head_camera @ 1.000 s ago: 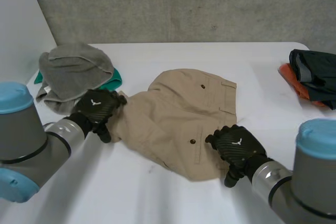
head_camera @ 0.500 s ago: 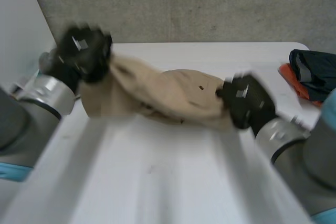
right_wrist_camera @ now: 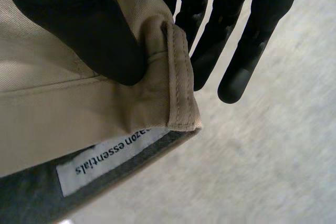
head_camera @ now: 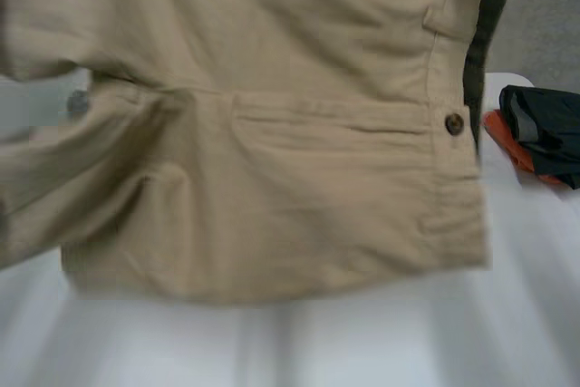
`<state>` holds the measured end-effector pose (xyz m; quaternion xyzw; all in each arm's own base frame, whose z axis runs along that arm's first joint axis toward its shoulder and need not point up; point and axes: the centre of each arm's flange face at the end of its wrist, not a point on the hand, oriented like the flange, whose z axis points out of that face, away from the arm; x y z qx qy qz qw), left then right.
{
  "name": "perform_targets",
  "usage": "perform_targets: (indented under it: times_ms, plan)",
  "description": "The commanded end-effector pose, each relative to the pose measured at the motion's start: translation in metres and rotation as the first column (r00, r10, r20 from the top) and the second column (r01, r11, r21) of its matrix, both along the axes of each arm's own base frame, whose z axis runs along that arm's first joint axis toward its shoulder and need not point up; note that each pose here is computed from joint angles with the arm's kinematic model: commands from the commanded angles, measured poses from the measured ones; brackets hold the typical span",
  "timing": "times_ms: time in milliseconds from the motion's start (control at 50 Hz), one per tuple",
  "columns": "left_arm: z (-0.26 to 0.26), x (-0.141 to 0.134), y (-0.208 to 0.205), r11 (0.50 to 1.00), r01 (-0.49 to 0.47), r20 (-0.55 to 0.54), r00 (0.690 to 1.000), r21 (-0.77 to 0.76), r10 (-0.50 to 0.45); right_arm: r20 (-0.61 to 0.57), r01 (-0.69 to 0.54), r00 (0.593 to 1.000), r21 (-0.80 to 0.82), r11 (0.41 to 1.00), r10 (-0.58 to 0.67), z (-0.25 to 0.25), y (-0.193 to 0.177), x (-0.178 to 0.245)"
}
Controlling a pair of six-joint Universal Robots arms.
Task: Fold the laundry.
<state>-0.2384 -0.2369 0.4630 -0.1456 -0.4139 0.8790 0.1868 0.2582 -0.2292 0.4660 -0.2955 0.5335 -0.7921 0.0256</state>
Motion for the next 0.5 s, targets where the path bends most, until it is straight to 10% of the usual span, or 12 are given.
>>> perform_targets:
  times_ms: [20, 280, 500]
  plan:
    - [-0.095, -0.027, -0.071, 0.97, -0.014, 0.111, 0.994, 0.241, -0.013, -0.061, 0.039, 0.998, 0.245, 0.969, -0.025, -0.084, -0.063, 0.012]
    - [-0.264, -0.079, -0.164, 0.918, -0.047, 0.27, 0.961, 0.393, -0.066, -0.11, 0.143, 0.988, 0.359, 0.922, -0.111, -0.238, -0.171, 0.044]
    - [-0.234, -0.092, -0.185, 0.969, -0.028, 0.187, 0.982, 0.244, -0.018, -0.028, 0.251, 0.968, 0.123, 0.96, -0.249, -0.237, -0.212, 0.054]
